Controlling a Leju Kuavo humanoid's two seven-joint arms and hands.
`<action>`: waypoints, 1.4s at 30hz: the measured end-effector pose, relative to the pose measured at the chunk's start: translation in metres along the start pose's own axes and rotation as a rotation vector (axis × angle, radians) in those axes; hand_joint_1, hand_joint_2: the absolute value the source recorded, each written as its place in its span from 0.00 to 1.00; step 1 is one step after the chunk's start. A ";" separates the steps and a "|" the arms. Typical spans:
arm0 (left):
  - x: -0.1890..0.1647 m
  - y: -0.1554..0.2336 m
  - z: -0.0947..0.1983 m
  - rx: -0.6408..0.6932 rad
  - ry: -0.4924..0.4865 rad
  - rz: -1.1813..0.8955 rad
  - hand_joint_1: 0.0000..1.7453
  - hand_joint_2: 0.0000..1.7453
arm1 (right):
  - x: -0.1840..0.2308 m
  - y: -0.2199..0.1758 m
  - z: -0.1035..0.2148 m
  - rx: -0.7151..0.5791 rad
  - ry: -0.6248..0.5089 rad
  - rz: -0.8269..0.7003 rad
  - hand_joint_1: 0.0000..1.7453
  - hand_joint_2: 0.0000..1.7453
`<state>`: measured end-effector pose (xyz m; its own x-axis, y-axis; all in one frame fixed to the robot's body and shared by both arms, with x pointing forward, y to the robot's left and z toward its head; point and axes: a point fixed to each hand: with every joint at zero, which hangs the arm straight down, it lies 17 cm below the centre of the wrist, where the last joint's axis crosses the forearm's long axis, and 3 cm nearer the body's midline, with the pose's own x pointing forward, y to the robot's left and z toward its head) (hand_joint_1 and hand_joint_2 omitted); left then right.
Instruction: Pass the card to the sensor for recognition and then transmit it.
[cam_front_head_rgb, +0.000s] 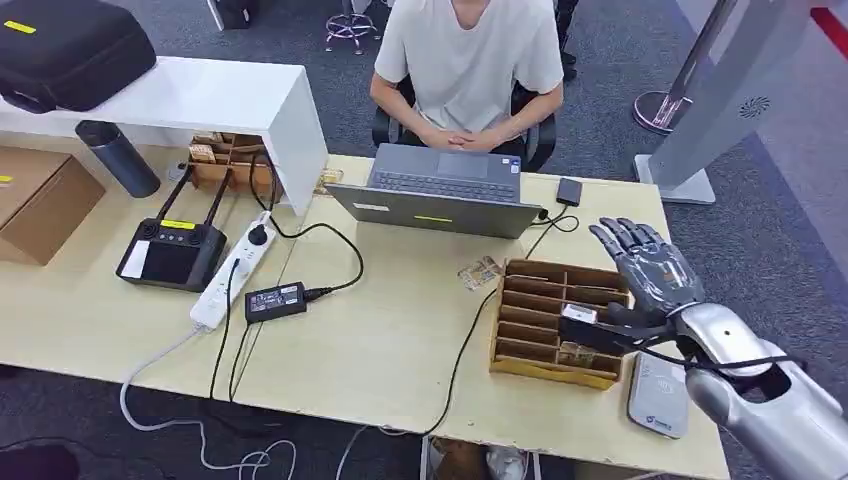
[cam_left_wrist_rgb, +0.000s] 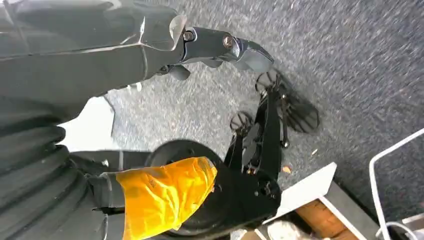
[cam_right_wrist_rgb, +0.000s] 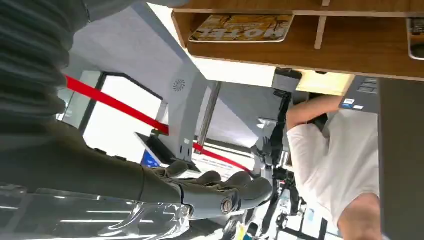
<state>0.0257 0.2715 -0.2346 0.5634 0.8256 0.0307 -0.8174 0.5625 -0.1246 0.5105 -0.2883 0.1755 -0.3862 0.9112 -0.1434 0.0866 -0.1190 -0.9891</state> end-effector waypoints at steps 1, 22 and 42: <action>0.001 0.001 0.001 0.002 -0.004 -0.001 0.00 1.00 | 0.001 0.000 0.000 -0.001 -0.002 -0.001 0.00 1.00; 0.002 -0.001 0.007 -0.026 -0.006 -0.064 0.00 1.00 | 0.008 -0.005 -0.005 -0.014 -0.021 -0.009 0.00 1.00; -0.003 0.038 0.058 -0.279 0.143 -0.729 0.00 1.00 | 0.093 -0.028 -0.067 -0.031 -0.224 -0.069 0.00 1.00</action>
<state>-0.0140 0.2934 -0.1816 0.9705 0.2291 0.0746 -0.1869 0.9113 -0.3669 0.5335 -0.1740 0.1923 -0.5858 0.8062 -0.0829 0.0797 -0.0445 -0.9958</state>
